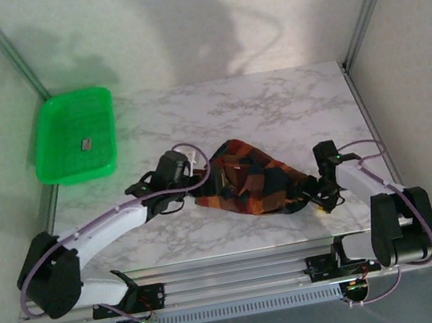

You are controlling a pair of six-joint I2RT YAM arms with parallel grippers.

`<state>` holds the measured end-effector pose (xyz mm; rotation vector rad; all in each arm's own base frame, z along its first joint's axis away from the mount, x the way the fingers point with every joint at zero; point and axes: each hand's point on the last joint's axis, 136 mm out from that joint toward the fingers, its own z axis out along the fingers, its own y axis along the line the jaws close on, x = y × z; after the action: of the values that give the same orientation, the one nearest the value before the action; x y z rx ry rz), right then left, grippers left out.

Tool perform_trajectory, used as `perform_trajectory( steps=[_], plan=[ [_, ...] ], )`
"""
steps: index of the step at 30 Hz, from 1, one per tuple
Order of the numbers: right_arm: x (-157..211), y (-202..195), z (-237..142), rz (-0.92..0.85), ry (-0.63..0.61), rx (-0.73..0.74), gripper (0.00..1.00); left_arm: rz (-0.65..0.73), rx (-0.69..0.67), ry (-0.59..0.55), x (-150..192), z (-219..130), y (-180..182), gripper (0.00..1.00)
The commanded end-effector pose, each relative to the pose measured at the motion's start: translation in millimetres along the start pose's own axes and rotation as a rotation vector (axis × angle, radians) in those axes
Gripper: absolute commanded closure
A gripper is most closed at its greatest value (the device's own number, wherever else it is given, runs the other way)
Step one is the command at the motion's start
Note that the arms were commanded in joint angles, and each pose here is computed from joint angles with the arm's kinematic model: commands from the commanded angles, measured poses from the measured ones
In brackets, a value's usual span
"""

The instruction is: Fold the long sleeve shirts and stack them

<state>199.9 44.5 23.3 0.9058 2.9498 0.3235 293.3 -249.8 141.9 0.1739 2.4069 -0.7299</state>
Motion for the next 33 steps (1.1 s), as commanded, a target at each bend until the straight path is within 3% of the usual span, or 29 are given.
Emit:
perform_trajectory(
  steps=[1,5,10,19,28,31,33],
  plan=[
    [-6.8,-1.8,-31.1,0.069,-0.081,0.003,0.32,-0.184,0.01,-0.098,-25.3,-26.1,16.3,0.0],
    [-1.4,12.0,-77.3,0.07,-0.181,-0.12,0.26,-0.276,0.097,-0.083,-28.5,-31.1,36.4,0.0],
    [19.6,41.9,-93.9,-0.034,-0.156,-0.285,0.26,-0.268,0.118,0.002,-24.4,-7.2,57.7,0.0],
    [23.8,91.9,-72.0,-0.161,-0.137,-0.276,0.28,-0.254,0.199,0.104,-14.5,35.4,64.6,0.04],
    [18.4,97.6,-47.2,-0.161,-0.118,-0.163,0.33,-0.254,0.227,0.166,-6.7,65.9,68.2,0.11],
    [18.1,94.8,-44.0,-0.156,-0.117,-0.149,0.47,-0.229,0.243,0.192,-6.6,75.9,58.8,0.22],
    [18.0,93.8,-47.0,-0.156,-0.131,-0.152,0.64,-0.199,0.251,0.211,-5.2,81.6,52.6,0.4]
  ],
)
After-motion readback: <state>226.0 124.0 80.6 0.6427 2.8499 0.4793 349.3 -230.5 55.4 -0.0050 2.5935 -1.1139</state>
